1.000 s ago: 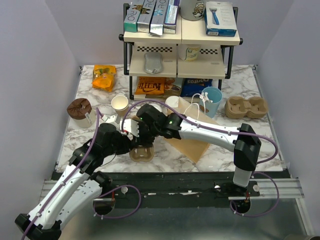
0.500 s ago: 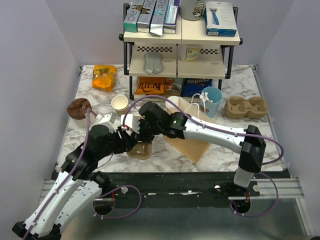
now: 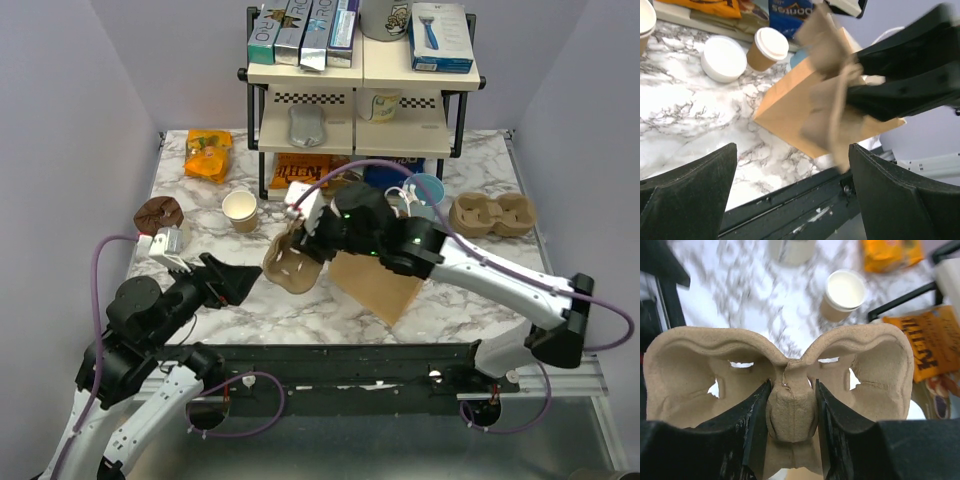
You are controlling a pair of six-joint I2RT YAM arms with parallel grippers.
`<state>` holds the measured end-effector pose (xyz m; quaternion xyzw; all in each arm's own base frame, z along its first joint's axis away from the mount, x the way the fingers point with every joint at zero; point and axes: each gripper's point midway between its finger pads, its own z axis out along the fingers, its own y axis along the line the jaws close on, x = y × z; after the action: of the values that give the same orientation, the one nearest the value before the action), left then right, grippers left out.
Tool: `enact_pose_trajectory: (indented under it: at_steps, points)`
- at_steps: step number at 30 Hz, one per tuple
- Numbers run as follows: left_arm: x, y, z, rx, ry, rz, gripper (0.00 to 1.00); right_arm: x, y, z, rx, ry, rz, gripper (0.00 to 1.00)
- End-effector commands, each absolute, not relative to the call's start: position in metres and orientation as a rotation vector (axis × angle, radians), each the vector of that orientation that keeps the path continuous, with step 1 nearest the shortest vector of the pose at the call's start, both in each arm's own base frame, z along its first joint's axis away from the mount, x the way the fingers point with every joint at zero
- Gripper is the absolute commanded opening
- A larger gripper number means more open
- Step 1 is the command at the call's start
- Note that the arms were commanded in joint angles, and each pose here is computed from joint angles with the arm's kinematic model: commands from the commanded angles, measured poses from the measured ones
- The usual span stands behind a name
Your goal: Pack the takeout coffee
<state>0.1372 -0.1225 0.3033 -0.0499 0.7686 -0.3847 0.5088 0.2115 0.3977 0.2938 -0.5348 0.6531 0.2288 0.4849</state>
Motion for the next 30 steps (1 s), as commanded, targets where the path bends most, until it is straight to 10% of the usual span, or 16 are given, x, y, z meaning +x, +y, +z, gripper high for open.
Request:
enact_pose_trajectory:
  at_steps: [1, 19, 30]
  points:
    - [0.147, -0.124, 0.308, -0.153, 1.809, -0.932, 0.99, 0.233, 0.349, 0.376, -0.877, 1.584, 0.650, 0.46]
    - [0.256, -0.301, 0.357, 0.571, 1.833, -1.105, 0.99, 0.159, 0.208, 0.439, -0.399, 1.497, 0.942, 0.48]
    - [0.277, -0.335, 0.282, 0.841, 2.063, -0.838, 0.99, 0.155, 0.181, 0.450, -0.292, 1.473, 0.924, 0.51]
